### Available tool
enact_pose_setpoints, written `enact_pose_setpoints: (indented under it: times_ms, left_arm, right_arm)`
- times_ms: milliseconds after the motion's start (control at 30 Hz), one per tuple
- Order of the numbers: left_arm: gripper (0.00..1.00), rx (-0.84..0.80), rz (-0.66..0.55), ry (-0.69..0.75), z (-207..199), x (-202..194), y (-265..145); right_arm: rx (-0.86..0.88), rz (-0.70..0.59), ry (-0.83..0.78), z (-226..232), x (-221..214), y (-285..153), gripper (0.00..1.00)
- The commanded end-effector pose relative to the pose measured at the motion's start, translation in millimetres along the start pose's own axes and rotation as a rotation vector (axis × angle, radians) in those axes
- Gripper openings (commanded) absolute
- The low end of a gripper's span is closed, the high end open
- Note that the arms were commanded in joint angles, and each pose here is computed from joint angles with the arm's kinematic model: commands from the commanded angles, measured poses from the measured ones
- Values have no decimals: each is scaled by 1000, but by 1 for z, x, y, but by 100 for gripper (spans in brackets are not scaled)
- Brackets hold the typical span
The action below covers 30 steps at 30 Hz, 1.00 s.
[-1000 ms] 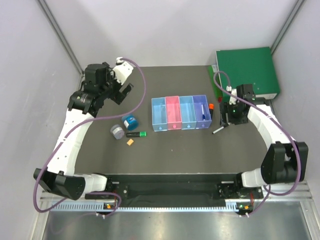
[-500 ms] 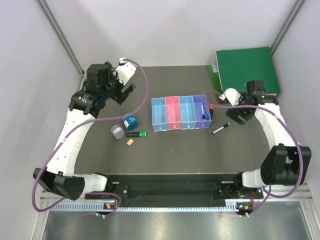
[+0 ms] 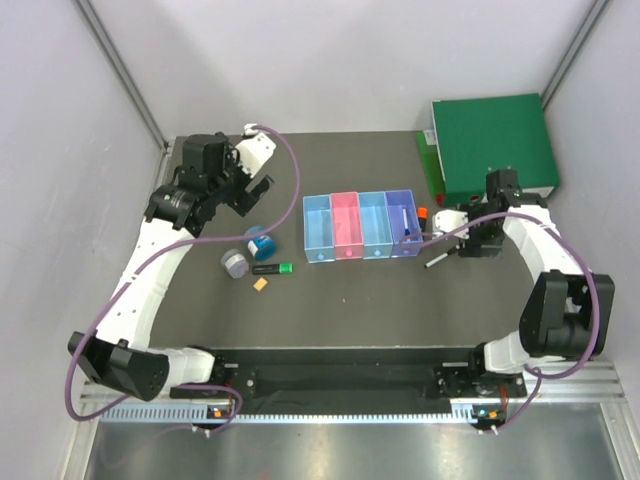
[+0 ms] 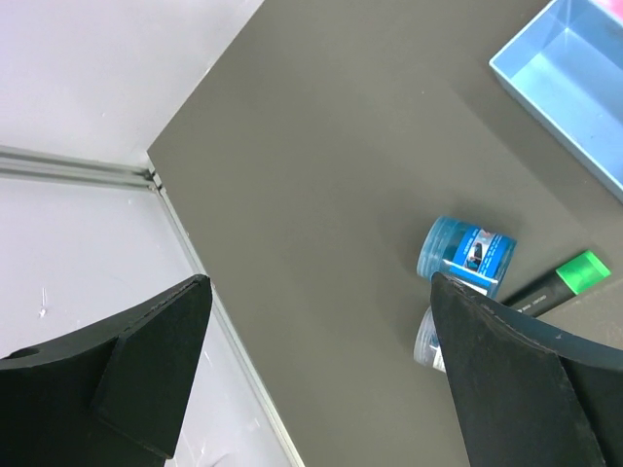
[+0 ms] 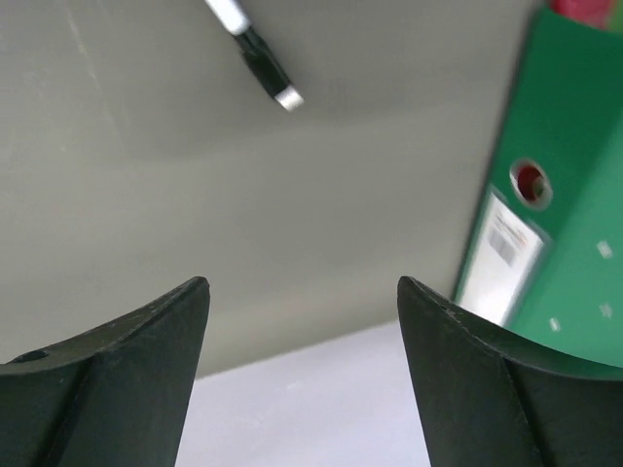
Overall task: Sort the stationery into containers
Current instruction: Pick up the pen from the center of the board.
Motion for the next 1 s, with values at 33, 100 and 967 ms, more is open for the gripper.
enact_pose_setpoints:
  times_ms: [33,100,967]
  left_arm:
    - [99,38,-45,-3,4,4,-8]
    - [99,43,-47,-4,4,4,-6]
    - [99,74,-13,41,12,10,7]
  right_arm:
    - [38,-84,-123,3,19,24,77]
    - [49,-102,-169,2,32,31,76]
    - [170,-151,-169,8,50,103,55]
Point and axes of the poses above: each gripper's point midway between its finger pads, its own y axis out along the fingers, its own z axis along the line the jaws close on, x = y × z, the point moved 6 cm from there along -y, back along the fingers, and after that the axes turned 12 degrees about -y, right-handed, at the moved point
